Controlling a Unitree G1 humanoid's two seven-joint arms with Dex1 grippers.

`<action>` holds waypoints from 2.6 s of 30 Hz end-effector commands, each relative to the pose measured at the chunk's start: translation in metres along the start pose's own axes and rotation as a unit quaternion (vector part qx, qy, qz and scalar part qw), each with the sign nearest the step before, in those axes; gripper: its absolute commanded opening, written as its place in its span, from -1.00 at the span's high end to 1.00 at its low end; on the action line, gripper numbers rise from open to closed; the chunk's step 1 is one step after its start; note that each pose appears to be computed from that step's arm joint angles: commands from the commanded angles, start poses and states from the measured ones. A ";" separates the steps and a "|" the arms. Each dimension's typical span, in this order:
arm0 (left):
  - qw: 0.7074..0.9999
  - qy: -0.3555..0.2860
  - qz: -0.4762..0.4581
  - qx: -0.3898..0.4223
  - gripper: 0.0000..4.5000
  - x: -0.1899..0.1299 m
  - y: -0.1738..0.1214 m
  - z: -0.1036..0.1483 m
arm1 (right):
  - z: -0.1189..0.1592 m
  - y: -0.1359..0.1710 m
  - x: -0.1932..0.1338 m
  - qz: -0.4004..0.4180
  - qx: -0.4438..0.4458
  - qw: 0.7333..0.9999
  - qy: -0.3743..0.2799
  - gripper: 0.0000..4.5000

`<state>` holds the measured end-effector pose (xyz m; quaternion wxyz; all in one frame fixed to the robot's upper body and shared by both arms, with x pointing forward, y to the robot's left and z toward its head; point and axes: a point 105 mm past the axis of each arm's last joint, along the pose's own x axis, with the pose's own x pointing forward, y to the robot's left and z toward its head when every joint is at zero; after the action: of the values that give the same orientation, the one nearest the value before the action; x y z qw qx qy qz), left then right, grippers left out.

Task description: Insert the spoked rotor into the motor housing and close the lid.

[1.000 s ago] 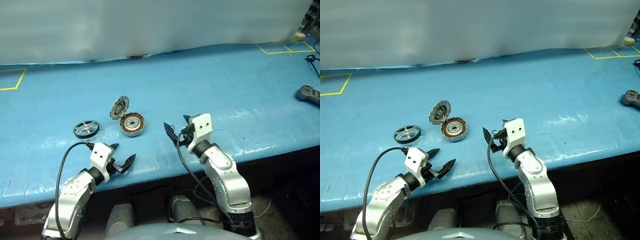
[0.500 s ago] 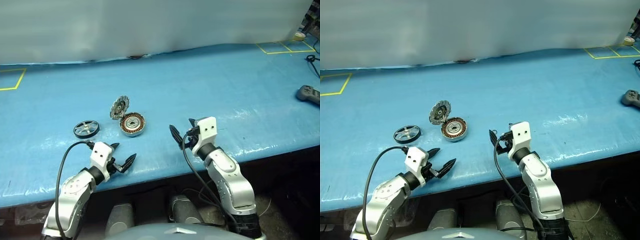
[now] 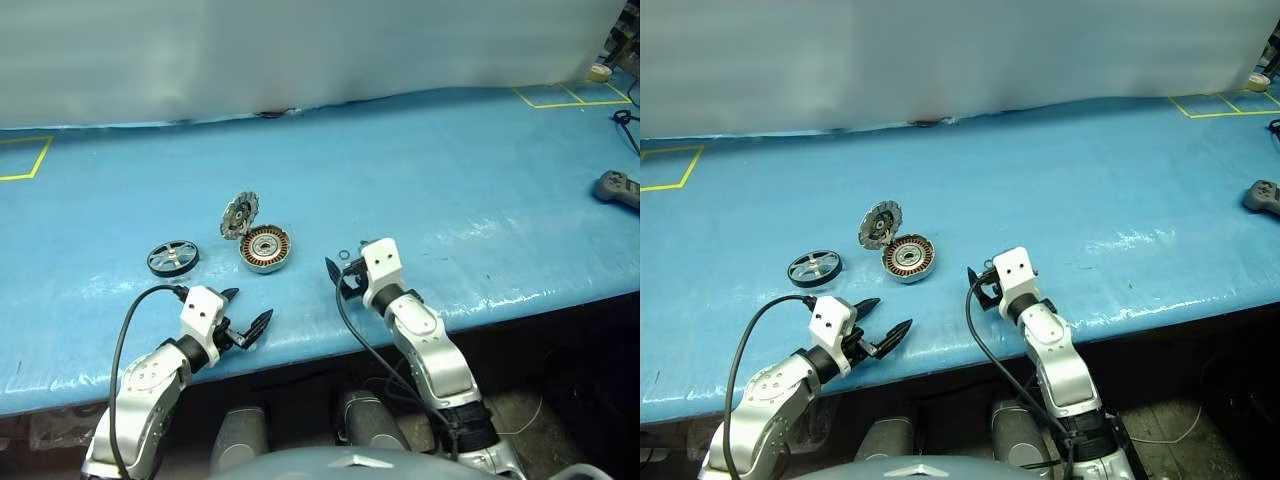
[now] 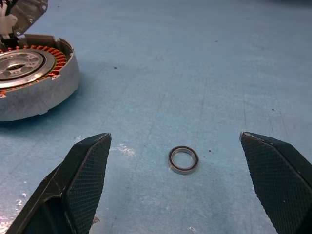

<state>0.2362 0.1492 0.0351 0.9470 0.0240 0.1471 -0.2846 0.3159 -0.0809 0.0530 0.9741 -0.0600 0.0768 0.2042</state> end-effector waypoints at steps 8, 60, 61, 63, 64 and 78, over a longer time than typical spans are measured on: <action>0.999 -0.029 -0.002 0.016 -1.00 -0.001 -0.002 0.016 | -0.001 -0.003 0.013 -0.026 0.001 1.000 0.007 -0.98; 0.999 -0.032 0.004 0.011 -1.00 -0.001 -0.001 0.013 | -0.014 -0.003 0.024 -0.032 0.007 0.997 0.063 0.28; 0.999 -0.033 0.005 0.011 -1.00 -0.001 -0.001 0.013 | -0.014 -0.003 0.024 -0.032 0.007 0.997 0.063 0.37; 0.999 -0.033 0.007 0.010 -1.00 -0.001 -0.001 0.013 | -0.013 -0.003 0.025 -0.031 0.007 0.998 0.062 0.66; 0.999 -0.033 0.007 0.010 -1.00 -0.001 0.000 0.013 | -0.013 -0.003 0.025 -0.031 0.006 0.998 0.062 0.70; 0.999 -0.033 0.010 0.011 -1.00 -0.001 0.001 0.014 | 0.044 0.016 0.018 0.022 -0.047 0.999 0.004 0.70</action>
<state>0.2370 0.1504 0.0366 0.9514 0.0237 0.1385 -0.2740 0.3276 -0.0622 0.0606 0.9634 -0.1010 0.1239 0.2154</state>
